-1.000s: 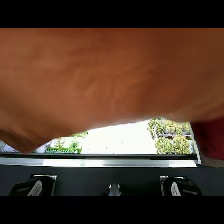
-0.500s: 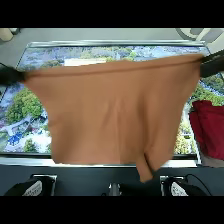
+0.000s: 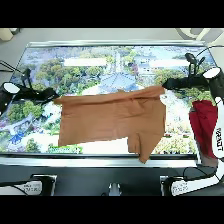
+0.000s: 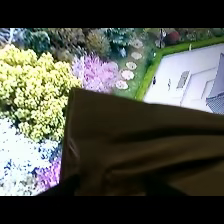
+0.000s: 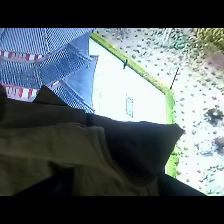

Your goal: Fold the shirts.

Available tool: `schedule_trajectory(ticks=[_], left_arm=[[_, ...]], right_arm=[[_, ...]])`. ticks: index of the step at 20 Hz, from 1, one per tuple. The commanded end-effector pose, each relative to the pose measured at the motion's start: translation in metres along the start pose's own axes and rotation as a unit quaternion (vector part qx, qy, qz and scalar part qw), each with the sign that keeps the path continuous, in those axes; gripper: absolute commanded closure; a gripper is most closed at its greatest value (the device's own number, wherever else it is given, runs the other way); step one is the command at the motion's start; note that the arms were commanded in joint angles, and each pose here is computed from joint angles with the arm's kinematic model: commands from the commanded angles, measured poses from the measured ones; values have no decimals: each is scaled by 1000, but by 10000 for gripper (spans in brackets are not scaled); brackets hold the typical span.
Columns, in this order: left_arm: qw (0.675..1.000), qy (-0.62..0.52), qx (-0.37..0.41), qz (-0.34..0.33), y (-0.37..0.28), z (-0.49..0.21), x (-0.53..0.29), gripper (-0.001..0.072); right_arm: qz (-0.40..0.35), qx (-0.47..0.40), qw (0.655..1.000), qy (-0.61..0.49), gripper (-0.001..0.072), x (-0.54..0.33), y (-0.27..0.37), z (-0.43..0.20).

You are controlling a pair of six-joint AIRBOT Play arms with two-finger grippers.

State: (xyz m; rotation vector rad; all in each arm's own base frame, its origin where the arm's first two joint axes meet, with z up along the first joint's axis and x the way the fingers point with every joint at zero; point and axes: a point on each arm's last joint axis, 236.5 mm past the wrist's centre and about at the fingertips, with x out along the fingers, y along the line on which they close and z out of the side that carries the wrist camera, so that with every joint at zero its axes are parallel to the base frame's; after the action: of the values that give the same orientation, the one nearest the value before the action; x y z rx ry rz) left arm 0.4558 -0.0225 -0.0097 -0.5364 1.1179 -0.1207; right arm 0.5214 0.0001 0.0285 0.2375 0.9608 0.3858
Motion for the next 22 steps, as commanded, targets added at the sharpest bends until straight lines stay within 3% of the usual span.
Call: schedule_trajectory(ticks=[1,2,3,7,8,12,18,19,22], left_arm=[[994,106,-25,-8,16,-40,-12,98],[988,150,-32,5,32,-59,-27,218],[981,186,-39,23,49,-79,-42,237],[964,254,-69,34,70,-166,-58,213],[960,266,-78,36,72,-191,-52,166],[948,308,-73,38,79,-258,-31,166],[960,270,-69,21,61,-250,-6,179],[962,260,-74,25,59,-246,-2,219],[967,236,-88,36,58,-237,5,593]], right_arm=[[5,-36,998,41,148,-31,-9,-15],[-8,-37,996,75,174,-51,-22,-33],[-2,-32,991,128,183,-72,-30,-62],[34,37,964,262,303,-100,-41,-156],[39,45,961,271,303,-95,-38,-170],[59,41,950,303,302,-75,-21,-205],[27,-8,944,328,294,-62,-20,-210],[23,-13,943,333,286,-59,-19,-212],[37,-5,937,348,219,-52,-11,-230]])
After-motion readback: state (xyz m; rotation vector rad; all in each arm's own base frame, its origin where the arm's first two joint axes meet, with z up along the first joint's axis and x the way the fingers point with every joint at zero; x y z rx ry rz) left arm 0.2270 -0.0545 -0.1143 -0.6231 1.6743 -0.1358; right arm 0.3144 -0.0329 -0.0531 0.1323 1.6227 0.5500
